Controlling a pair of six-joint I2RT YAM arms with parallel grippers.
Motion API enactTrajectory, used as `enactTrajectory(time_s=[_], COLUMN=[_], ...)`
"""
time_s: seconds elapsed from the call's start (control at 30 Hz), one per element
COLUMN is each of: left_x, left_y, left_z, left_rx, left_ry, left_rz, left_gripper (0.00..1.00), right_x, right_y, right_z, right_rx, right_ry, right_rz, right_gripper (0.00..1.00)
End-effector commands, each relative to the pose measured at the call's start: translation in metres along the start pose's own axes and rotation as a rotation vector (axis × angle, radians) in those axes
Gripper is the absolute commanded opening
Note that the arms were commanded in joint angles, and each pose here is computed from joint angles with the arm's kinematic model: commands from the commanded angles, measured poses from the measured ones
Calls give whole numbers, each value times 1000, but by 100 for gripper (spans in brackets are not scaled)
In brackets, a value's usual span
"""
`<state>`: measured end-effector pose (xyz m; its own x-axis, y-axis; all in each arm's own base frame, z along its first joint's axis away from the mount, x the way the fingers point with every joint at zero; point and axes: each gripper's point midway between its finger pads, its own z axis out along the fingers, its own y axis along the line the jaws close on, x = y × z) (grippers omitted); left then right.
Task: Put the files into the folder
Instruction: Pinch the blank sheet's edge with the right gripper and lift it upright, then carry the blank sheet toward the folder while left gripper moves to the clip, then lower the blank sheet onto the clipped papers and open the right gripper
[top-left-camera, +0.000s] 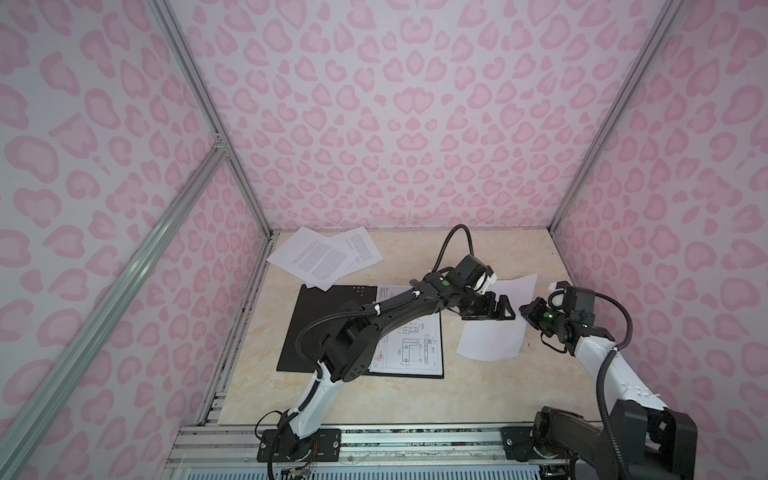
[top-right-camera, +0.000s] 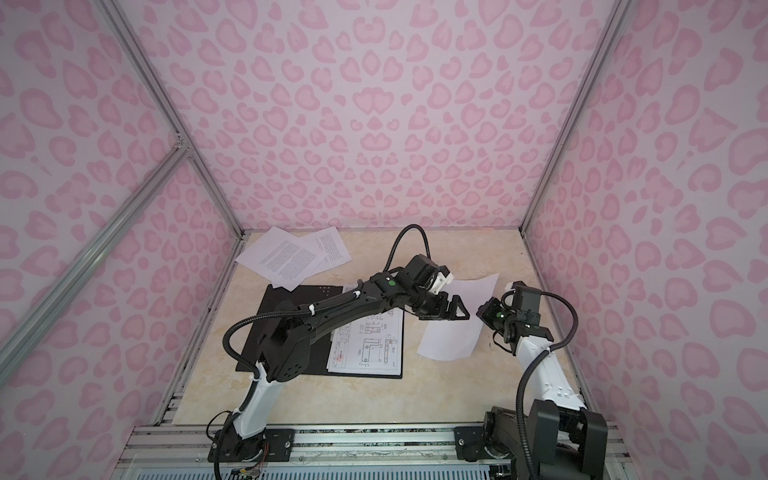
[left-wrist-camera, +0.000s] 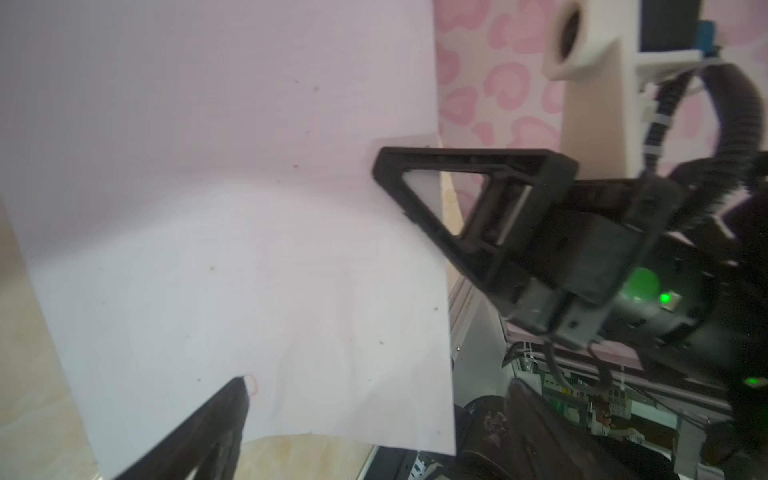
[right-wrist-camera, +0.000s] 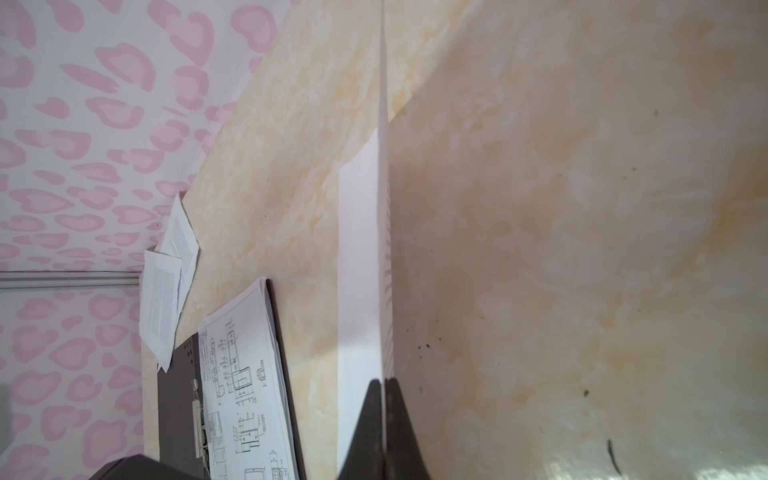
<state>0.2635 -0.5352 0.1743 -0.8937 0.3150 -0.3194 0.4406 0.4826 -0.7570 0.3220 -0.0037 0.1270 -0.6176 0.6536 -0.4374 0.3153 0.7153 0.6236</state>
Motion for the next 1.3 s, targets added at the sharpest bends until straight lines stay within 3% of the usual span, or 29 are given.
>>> enactTrajectory(time_s=[0.0, 0.17, 0.33, 0.63, 0.8, 0.9, 1.03, 1.27], left_x=[-13, 5, 36, 111, 137, 149, 161, 162], left_y=[-85, -96, -64, 21, 89, 116, 147, 171], left_z=[-73, -136, -191, -263, -308, -327, -332, -319], left_rx=[139, 81, -75, -273, -532, -617, -672, -694], left_ry=[-99, -203, -320, -432, -606, -671, -654, -577], left_rz=[151, 229, 240, 146, 83, 32, -76, -166], left_gripper=[98, 98, 98, 98, 98, 98, 97, 98], right_x=[-4, -7, -10, 19, 52, 64, 67, 76], right_y=[11, 57, 106, 203, 260, 283, 286, 234], right_z=[-11, -25, -39, -47, -45, -46, -36, 22], right_rx=[15, 9, -28, -183, -345, -427, -453, -394], right_ry=[-14, -35, -72, -43, 32, 73, 82, 121], right_rz=[-37, -167, -254, -377, -389, -369, -339, -263], right_gripper=[0, 0, 0, 0, 0, 0, 0, 0])
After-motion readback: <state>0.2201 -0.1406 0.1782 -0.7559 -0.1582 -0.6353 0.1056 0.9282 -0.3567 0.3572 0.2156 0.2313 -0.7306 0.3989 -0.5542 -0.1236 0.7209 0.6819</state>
